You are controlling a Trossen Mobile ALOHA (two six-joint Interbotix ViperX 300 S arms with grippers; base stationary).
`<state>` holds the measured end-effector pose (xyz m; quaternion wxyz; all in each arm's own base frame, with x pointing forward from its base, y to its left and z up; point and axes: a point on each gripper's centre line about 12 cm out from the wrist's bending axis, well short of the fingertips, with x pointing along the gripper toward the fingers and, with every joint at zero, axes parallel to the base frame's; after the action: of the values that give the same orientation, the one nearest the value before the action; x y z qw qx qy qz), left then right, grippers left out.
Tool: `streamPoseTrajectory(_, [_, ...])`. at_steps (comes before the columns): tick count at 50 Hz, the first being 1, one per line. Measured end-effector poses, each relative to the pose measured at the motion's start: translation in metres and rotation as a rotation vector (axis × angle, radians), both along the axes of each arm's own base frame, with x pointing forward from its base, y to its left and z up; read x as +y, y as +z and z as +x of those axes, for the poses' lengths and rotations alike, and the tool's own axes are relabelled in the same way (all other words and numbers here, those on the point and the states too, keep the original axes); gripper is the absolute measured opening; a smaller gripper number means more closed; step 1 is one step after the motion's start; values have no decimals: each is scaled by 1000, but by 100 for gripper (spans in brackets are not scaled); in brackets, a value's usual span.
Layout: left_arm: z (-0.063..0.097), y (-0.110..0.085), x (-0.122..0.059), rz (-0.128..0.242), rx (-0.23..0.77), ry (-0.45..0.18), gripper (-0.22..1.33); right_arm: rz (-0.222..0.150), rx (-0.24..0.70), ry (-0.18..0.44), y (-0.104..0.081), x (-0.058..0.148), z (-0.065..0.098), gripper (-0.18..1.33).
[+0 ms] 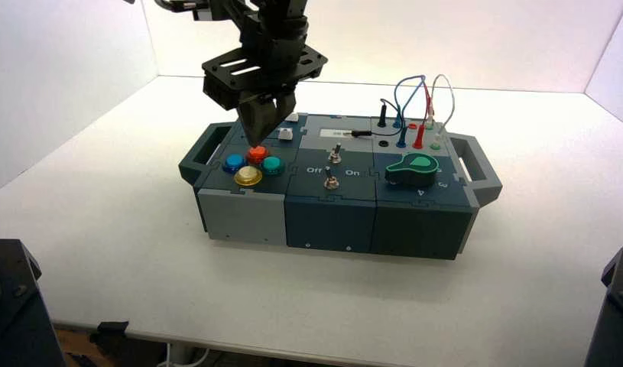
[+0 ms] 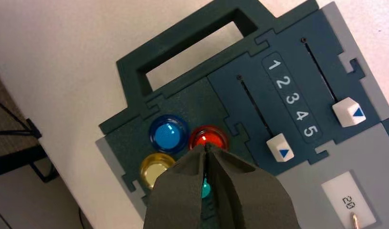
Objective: Push the red button with the right gripper.
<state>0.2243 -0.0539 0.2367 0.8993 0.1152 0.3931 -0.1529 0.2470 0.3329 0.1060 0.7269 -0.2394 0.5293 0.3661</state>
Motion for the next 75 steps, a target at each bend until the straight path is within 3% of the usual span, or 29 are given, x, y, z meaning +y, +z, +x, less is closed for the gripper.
streamPoseTrajectory(23, [0, 1, 0, -1, -3, 0, 112, -8, 7, -3, -12, 7, 6, -13])
streamPoseTrajectory(48, [0, 0, 0, 0, 1, 0, 112, -23, 5, 6, -6, -2, 1, -11])
streamPoseTrajectory(51, [0, 0, 0, 0, 1, 0, 112, -25, 0, 10, -1, -4, 0, -3])
streamPoseTrajectory(53, [0, -1, 0, 1, 3, 0, 112, -23, -5, 12, 4, -6, -1, 11])
streamPoseTrajectory(56, [1, 0, 0, 2, 1, 0, 112, -9, -17, 13, 16, -8, -3, 41])
streamPoseTrajectory(58, [1, 0, 0, 1, 3, 0, 112, 1, -27, 15, 25, -10, -4, 69])
streamPoseTrajectory(59, [1, -1, 0, 1, 4, 2, 112, 3, -27, 14, 26, -11, -5, 72])
streamPoseTrajectory(60, [1, -1, 0, 1, 6, 2, 112, 13, -36, 15, 36, -12, -6, 89])
streamPoseTrajectory(61, [1, -1, 0, 1, 6, 2, 112, 13, -36, 15, 36, -13, -6, 90])
streamPoseTrajectory(63, [1, -2, 0, 2, 9, 0, 112, 26, -47, 16, 51, -16, -9, 110])
streamPoseTrajectory(71, [3, -7, -1, 6, 28, -3, 112, 51, -80, 22, 90, -32, -20, 119])
streamPoseTrajectory(75, [3, -9, -4, 8, 37, -12, 112, 81, -111, 25, 118, -49, -32, 122])
